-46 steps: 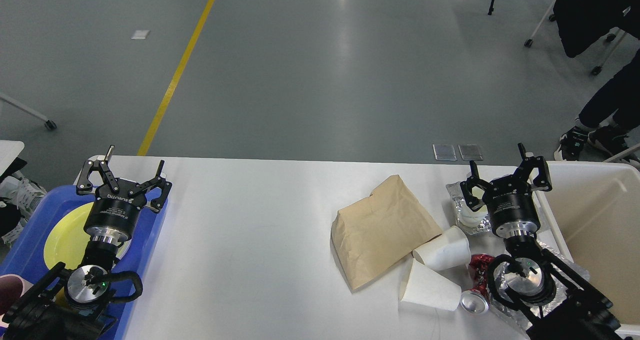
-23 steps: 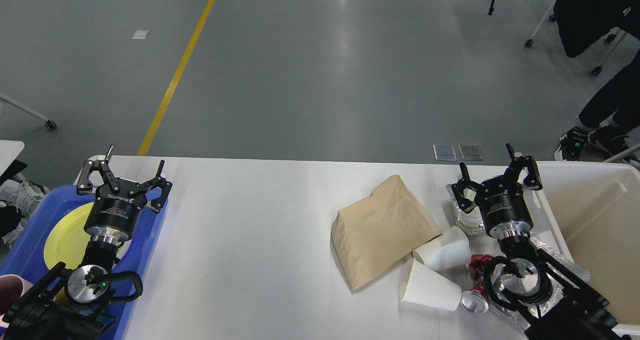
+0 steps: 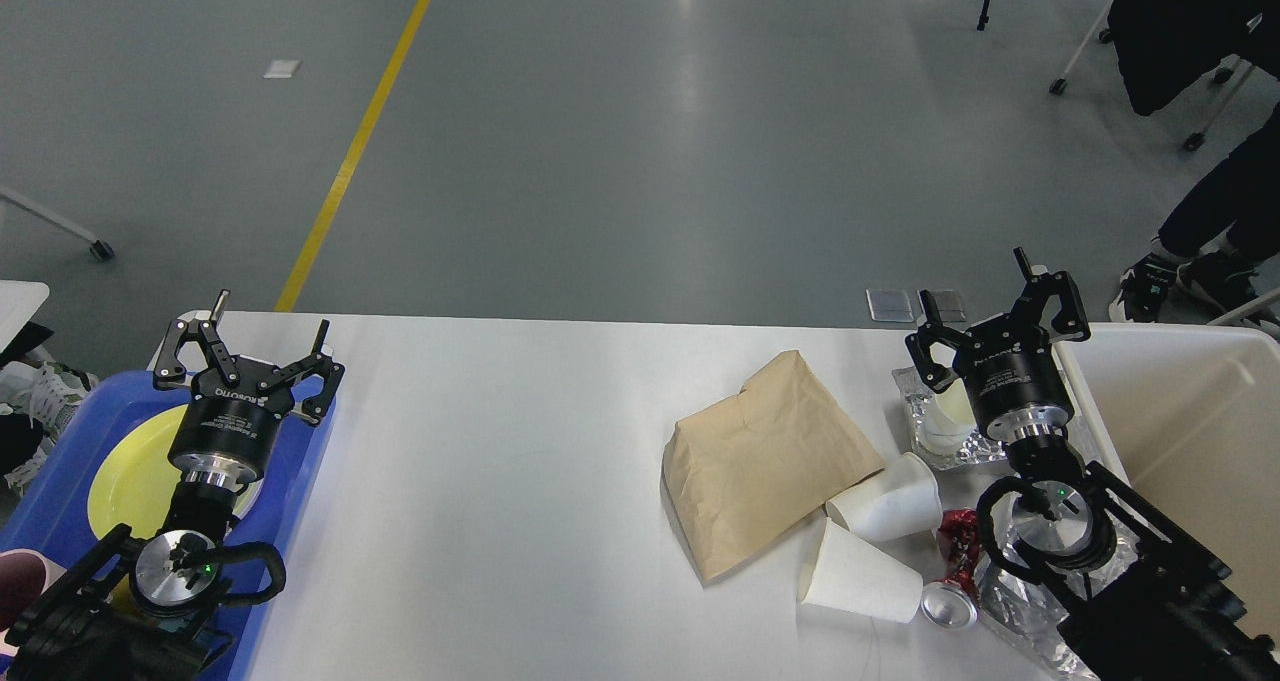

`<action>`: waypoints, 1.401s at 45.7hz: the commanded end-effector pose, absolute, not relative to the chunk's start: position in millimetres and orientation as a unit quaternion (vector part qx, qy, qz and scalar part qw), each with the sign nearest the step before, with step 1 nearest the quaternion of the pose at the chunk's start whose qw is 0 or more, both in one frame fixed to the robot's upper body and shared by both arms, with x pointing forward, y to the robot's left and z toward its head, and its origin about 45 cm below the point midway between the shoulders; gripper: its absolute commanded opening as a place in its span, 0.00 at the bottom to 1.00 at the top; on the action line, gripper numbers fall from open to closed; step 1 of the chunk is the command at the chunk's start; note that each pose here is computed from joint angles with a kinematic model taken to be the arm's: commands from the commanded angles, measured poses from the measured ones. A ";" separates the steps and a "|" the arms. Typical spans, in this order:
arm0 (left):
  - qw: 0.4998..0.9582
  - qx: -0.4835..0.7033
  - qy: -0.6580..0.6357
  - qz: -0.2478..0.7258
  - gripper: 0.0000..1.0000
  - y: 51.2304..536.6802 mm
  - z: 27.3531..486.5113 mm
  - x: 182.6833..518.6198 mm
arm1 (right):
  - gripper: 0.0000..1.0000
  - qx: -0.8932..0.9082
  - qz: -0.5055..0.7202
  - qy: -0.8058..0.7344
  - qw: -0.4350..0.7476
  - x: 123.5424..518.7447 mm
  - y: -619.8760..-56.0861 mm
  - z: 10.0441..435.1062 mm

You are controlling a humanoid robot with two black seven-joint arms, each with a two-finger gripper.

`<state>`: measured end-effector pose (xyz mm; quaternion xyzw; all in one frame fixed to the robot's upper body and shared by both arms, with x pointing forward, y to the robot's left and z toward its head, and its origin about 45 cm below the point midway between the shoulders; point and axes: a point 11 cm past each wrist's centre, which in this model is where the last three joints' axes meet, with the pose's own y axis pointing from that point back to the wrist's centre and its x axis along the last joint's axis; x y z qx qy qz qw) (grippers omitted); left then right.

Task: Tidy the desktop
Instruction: 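Raise the right gripper out of the white bin, then move the right gripper over the brown paper bag and lower it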

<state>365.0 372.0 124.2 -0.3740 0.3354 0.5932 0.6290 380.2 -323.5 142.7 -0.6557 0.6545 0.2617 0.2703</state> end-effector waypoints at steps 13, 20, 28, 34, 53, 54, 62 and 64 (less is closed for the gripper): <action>0.629 -0.374 0.335 0.594 0.96 372.4 123.9 364.8 | 1.00 -0.716 0.231 0.619 0.224 375.6 -342.9 153.3; 0.629 -0.374 0.335 0.593 0.96 372.1 124.3 365.0 | 1.00 -0.745 0.207 0.608 0.180 381.0 -350.6 163.6; 0.629 -0.374 0.335 0.594 0.96 372.4 123.9 364.8 | 1.00 -0.806 0.167 0.564 0.069 391.3 -342.3 174.4; 0.629 -0.374 0.335 0.594 0.96 372.4 123.9 364.8 | 1.00 -0.833 0.130 0.538 0.004 400.5 -344.5 190.6; 0.629 -0.374 0.336 0.593 0.96 371.9 124.2 365.0 | 1.00 -0.859 -0.044 0.382 -0.338 429.3 -346.6 245.2; 0.629 -0.374 0.336 0.593 0.96 371.9 124.2 365.0 | 1.00 -0.857 -0.055 0.372 -0.353 431.9 -344.5 250.8; 0.630 -0.374 0.335 0.593 0.96 371.8 124.3 365.0 | 1.00 -0.848 -0.076 0.249 -0.461 438.3 -313.7 283.9; 0.629 -0.374 0.336 0.593 0.96 371.9 124.2 365.0 | 1.00 -0.838 -0.095 0.211 -0.495 442.6 -296.4 299.3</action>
